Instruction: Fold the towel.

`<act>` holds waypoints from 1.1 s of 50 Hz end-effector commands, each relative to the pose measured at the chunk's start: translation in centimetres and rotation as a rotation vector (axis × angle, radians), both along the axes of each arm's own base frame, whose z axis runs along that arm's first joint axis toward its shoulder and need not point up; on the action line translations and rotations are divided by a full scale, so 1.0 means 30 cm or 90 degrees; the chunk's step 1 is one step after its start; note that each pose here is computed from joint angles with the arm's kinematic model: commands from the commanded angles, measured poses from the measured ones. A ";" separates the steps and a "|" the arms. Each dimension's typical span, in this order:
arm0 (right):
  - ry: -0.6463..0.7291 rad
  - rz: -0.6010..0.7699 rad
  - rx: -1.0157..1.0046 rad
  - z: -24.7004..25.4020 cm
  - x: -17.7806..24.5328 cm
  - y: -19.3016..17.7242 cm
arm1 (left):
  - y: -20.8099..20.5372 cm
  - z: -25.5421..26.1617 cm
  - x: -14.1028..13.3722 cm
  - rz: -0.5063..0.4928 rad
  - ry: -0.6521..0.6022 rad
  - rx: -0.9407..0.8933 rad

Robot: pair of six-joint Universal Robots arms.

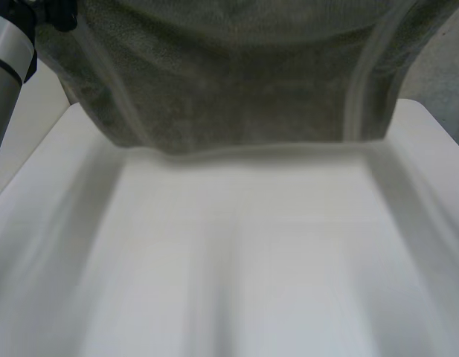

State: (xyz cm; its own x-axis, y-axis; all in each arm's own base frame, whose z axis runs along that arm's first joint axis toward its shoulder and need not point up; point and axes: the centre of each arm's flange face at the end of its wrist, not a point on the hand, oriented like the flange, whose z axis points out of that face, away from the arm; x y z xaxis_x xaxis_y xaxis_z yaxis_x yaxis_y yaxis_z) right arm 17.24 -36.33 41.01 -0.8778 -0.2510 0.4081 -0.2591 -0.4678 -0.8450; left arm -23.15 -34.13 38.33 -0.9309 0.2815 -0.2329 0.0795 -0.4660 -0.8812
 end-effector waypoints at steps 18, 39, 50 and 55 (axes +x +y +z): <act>0.156 0.026 0.240 -0.473 -0.092 0.142 | 0.279 -0.569 0.095 -0.075 -0.071 0.294; 0.138 0.083 0.295 -0.447 -0.140 0.182 | 0.248 -0.501 0.135 -0.087 -0.073 0.265; 0.185 0.023 0.360 -0.617 -0.036 -0.025 | -0.006 -0.728 -0.009 -0.132 -0.197 0.351; 0.195 -0.005 0.394 -0.722 -0.046 -0.112 | -0.096 -0.766 -0.018 -0.098 -0.205 0.366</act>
State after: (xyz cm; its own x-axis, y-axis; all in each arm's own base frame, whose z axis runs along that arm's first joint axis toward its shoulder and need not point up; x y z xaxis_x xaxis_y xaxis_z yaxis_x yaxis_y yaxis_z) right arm 16.22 -37.20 22.18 -0.7382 -0.5322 0.4145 -0.5020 0.0228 -0.8646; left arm -23.12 -33.88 16.77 -0.7725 0.5918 -0.2304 0.2982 0.0178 -0.9543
